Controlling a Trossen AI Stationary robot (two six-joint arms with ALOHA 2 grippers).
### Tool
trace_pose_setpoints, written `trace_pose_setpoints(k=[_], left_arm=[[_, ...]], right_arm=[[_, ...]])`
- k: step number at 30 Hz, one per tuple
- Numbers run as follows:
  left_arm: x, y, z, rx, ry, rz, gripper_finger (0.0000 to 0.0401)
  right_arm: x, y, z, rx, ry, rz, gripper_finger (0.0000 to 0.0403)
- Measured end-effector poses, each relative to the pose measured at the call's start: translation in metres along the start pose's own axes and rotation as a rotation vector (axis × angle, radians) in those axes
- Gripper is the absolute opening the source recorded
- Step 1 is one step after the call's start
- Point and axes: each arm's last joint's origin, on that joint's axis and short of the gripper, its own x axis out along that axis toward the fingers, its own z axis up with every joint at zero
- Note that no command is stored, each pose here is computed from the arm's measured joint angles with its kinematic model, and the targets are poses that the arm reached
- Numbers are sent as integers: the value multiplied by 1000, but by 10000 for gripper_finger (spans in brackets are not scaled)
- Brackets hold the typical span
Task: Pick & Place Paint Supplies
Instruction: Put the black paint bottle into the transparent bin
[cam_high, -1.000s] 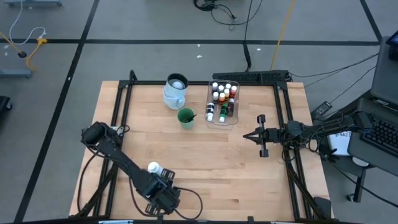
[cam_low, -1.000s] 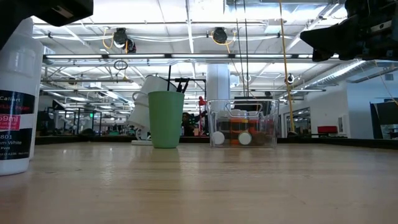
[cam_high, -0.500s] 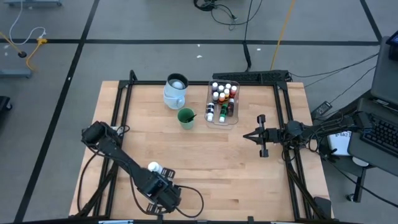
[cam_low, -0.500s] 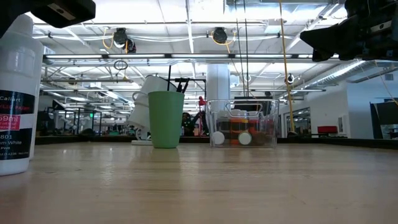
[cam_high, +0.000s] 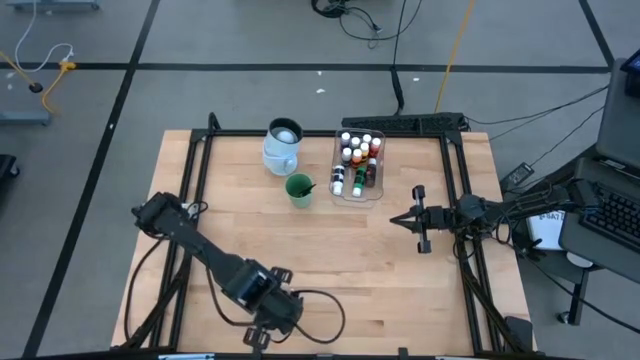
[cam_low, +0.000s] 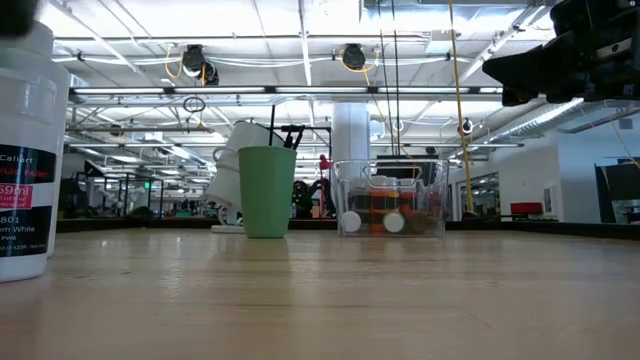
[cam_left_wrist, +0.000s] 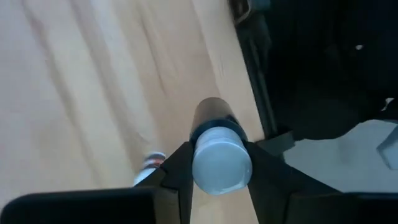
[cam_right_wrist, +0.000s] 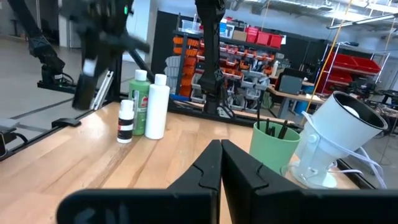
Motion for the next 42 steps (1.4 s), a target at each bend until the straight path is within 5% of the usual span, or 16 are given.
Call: trace_pose_setpoints(k=[6,12,16,26,32,42], left_arm=[[-72,19,27,93,-252,228,107],[-145,91,41,-135,-479,474,106],[-162,157,39,-307,-497,511,107],[-146,295,33,-423,-626,428,105],[-107,365,32,-462,-538,369,105],[-71,404,25,-483,-318,348,105]], right_arm=[[0,0,0,25,0,1,2],[0,0,0,25,1,1,2],[0,0,0,25,4,3,2],[0,0,-1,-5,5,1,2],[0,0,0,-27,-3,-1,2],[0,0,2,-59,-22,-5,2]])
